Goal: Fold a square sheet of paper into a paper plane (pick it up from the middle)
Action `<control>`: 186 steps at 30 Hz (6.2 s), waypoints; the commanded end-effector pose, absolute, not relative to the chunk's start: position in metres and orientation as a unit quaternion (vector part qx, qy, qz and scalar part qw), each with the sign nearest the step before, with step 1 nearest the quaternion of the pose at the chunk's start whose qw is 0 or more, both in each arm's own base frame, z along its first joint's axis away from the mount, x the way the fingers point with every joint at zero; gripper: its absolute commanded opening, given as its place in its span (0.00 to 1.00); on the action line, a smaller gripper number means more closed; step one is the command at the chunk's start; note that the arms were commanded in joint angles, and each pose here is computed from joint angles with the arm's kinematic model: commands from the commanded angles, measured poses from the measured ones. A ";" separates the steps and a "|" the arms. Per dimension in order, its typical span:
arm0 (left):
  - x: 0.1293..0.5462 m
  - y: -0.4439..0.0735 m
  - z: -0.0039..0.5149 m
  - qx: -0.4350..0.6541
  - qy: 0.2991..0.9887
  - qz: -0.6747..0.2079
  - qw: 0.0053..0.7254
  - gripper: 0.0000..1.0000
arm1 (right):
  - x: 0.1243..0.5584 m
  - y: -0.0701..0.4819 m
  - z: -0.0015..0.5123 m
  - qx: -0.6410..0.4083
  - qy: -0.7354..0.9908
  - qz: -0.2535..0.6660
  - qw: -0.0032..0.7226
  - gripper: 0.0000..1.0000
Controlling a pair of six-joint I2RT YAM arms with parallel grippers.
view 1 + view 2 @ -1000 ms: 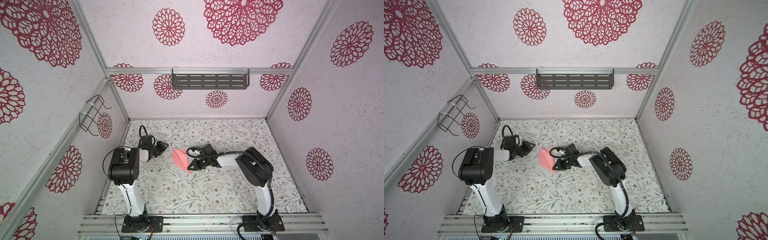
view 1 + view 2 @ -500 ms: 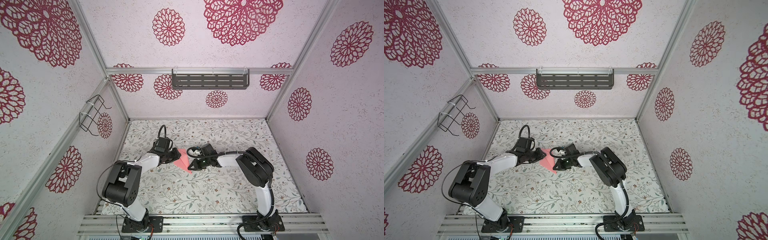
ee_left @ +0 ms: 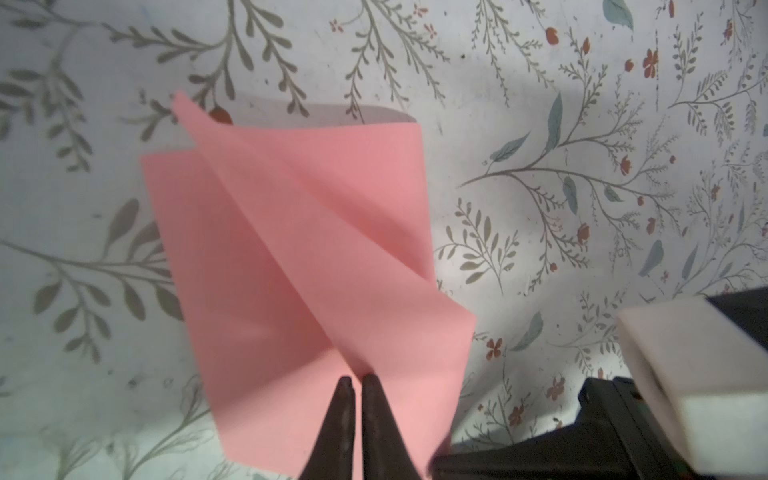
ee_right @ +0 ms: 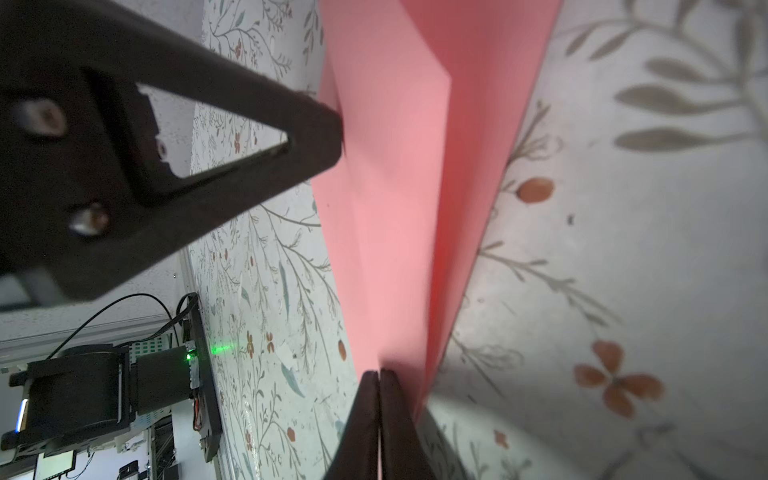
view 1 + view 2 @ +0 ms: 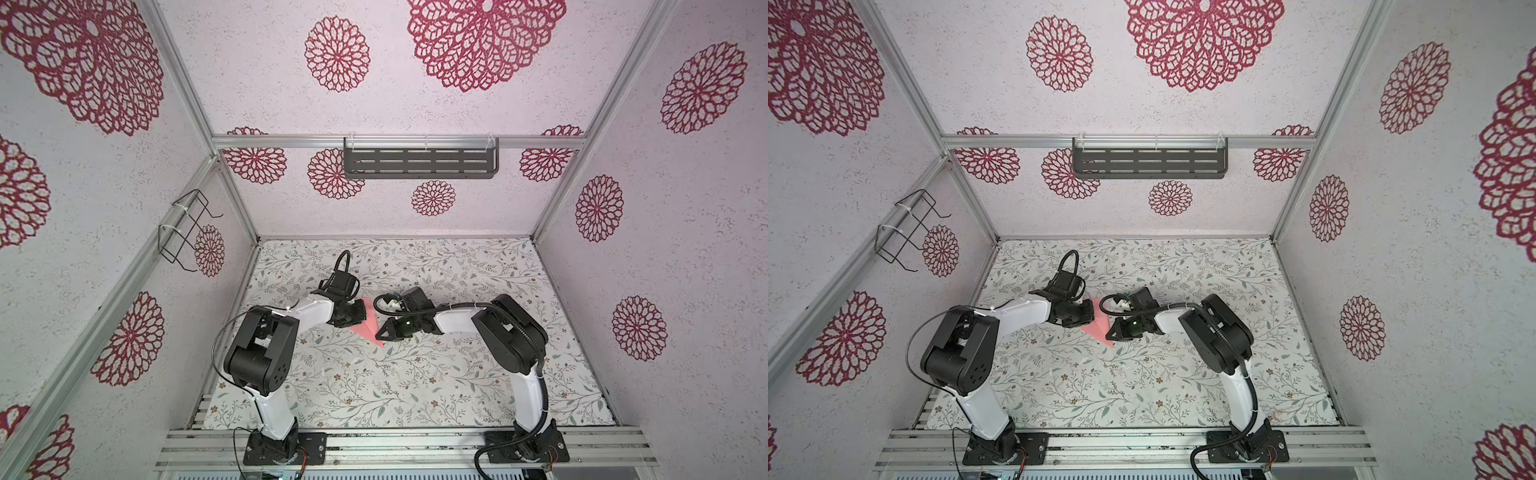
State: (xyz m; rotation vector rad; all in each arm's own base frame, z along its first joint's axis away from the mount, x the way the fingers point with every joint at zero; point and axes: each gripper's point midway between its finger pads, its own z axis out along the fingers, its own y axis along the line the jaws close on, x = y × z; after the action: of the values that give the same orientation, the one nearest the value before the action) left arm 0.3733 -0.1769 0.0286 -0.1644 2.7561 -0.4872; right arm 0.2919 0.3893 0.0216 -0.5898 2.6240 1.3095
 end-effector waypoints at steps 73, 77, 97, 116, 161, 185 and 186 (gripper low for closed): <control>0.457 -0.066 0.132 -0.188 0.938 -0.019 0.290 0.34 | 0.331 0.381 0.100 -0.194 0.881 0.381 0.201 0.26; 0.433 -0.052 0.161 -0.222 0.917 -0.031 0.331 0.50 | 0.347 0.373 0.142 -0.189 0.869 0.361 0.282 0.35; 0.364 -0.026 0.179 -0.233 0.851 -0.100 0.459 0.97 | 0.427 0.271 0.203 -0.110 0.833 0.243 0.485 0.99; 0.368 -0.057 0.141 -0.245 0.853 -0.218 0.406 0.97 | 0.370 0.426 0.094 -0.381 0.815 0.337 0.280 0.68; 0.333 -0.152 0.219 -0.074 0.746 -0.480 0.456 0.76 | 0.325 0.454 0.293 -0.263 0.650 0.668 0.251 0.07; 0.328 -0.162 0.234 -0.032 0.720 -0.510 0.470 0.32 | 0.325 0.449 0.299 -0.244 0.631 0.700 0.227 0.06; 0.328 -0.162 0.235 -0.033 0.720 -0.510 0.471 0.31 | 0.325 0.449 0.298 -0.244 0.632 0.700 0.226 0.06</control>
State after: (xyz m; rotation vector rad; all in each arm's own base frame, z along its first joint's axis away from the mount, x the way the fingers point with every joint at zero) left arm 0.3314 -0.1597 0.2205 -0.1300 1.8164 -1.2462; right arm 0.3305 0.4579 0.2595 -0.6230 1.8656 1.9210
